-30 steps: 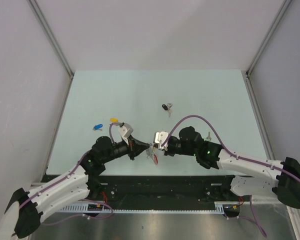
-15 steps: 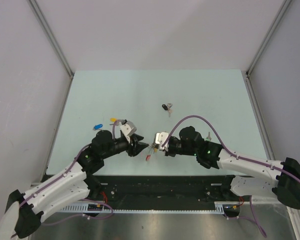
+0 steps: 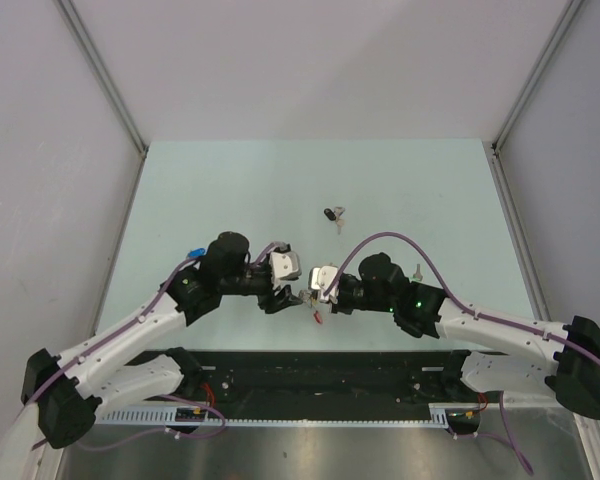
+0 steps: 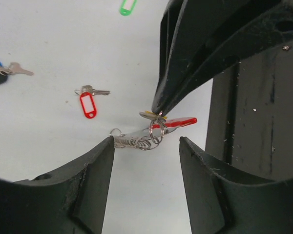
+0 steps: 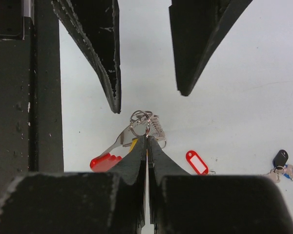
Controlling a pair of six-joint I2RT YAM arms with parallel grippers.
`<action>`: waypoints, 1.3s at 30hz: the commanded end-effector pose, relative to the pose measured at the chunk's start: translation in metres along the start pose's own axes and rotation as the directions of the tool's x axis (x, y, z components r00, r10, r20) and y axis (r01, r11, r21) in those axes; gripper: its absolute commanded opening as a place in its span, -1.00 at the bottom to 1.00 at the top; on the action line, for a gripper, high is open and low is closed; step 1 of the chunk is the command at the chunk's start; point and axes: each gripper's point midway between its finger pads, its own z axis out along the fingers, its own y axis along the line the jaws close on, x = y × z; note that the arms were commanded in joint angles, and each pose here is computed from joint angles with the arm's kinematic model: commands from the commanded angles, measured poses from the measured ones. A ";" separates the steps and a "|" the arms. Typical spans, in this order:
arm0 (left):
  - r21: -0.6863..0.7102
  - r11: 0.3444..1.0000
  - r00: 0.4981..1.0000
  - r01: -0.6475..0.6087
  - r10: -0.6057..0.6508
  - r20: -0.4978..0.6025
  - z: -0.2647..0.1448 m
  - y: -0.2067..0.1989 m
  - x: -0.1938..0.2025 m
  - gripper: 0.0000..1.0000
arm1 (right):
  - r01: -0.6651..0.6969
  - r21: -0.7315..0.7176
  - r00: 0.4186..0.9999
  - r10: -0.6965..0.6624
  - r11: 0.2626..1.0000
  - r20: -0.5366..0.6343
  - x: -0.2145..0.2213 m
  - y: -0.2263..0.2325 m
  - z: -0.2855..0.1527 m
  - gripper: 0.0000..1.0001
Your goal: Put the keys on the keyring
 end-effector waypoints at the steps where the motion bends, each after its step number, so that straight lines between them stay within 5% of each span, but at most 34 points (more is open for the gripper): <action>1: 0.081 0.996 0.998 0.030 -0.035 0.053 -0.001 -0.014 -0.015 0.19 | 0.019 0.027 0.999 -0.020 0.999 0.030 -0.010 -0.006 -0.004 -1.00; 27: 0.149 0.973 0.984 0.175 -0.176 -0.010 0.023 -0.013 -0.010 -0.42 | 0.022 0.019 0.999 -0.023 1.000 0.034 -0.013 -0.002 -0.006 -1.00; 35: 0.148 0.971 0.982 0.188 -0.186 -0.030 0.022 -0.016 -0.003 -0.99 | 0.022 0.024 0.999 -0.022 0.999 0.029 -0.012 -0.003 -0.007 -1.00; 39: 0.097 0.975 0.980 0.200 -0.199 -0.024 0.018 -0.010 -0.001 -0.99 | 0.018 0.022 0.999 -0.019 1.000 0.026 -0.011 -0.002 -0.008 -1.00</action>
